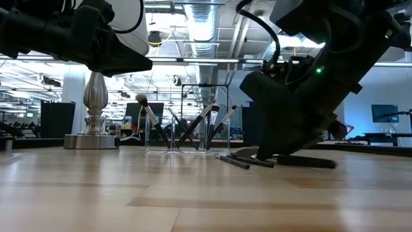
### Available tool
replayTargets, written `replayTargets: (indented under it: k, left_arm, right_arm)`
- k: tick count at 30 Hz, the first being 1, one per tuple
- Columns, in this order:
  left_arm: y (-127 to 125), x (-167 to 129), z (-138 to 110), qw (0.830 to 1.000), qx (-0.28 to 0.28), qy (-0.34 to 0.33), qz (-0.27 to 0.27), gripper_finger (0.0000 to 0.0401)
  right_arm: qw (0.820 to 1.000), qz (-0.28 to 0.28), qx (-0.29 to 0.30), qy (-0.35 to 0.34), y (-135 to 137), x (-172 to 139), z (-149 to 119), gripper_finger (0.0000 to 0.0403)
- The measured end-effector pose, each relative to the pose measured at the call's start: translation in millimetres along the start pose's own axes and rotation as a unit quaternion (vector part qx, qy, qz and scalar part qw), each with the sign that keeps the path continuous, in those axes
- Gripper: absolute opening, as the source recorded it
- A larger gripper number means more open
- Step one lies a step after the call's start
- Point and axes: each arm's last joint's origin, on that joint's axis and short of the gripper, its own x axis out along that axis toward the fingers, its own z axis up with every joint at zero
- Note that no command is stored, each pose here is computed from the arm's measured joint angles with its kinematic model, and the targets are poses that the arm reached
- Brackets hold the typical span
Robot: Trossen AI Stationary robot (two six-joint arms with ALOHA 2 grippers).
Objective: Put items in baskets/containers
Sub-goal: Put the black highlighter brush into the transparent organizer
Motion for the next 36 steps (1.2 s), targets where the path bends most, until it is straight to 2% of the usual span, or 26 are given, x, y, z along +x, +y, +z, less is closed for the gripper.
replayTargets:
  k: [3,8,11,16,19,22,24,27,30,33,36]
  left_arm:
    - [0.0,0.0,0.0,1.000,0.000,0.000,0.000,0.0104]
    - [0.0,0.0,0.0,1.000,0.000,0.000,0.000,0.0104]
    - [0.0,0.0,0.0,1.000,0.000,0.000,0.000,0.0104]
    - [0.0,0.0,0.0,1.000,0.000,0.000,0.000,0.0104]
    - [0.0,0.0,0.0,1.000,0.000,0.000,0.000,0.0104]
    - [0.0,0.0,0.0,1.000,0.000,0.000,0.000,0.0104]
    - [0.0,0.0,0.0,1.000,0.000,0.000,0.000,0.0104]
    - [0.0,0.0,0.0,1.000,0.000,0.000,0.000,0.0104]
    - [-0.5,-0.2,-0.5,1.000,0.000,0.002,-0.003,0.0104]
    - [-0.8,-0.3,-1.4,1.000,0.003,0.006,-0.006,0.0104]
    - [-0.7,-0.3,-1.4,1.000,0.003,0.006,-0.006,0.0104]
  right_arm:
    - [1.000,0.001,-0.019,-0.001,-1.1,1.6,6.3,0.0032]
    - [0.998,0.010,-0.064,-0.023,2.1,-10.0,33.3,0.0038]
    - [0.990,0.028,-0.091,-0.106,11.0,-41.1,68.4,0.0041]
    - [0.957,-0.042,-0.143,-0.250,-0.2,-77.1,119.7,0.0002]
    - [0.945,-0.065,-0.150,-0.283,-9.9,-82.3,147.2,0.0002]
    - [0.940,-0.040,-0.198,-0.277,-14.4,-72.5,165.0,0.0001]
    - [0.936,-0.023,-0.199,-0.290,-14.0,-63.3,176.8,0.0001]
    - [0.940,-0.015,-0.207,-0.271,-22.1,-42.2,185.1,0.0000]
    - [0.947,-0.013,-0.232,-0.224,-31.6,-23.6,184.6,0.0001]
    - [0.949,-0.018,-0.244,-0.199,-36.6,-21.2,183.2,0.0001]
    - [0.951,0.044,-0.271,-0.144,-41.5,-25.2,180.7,0.0014]
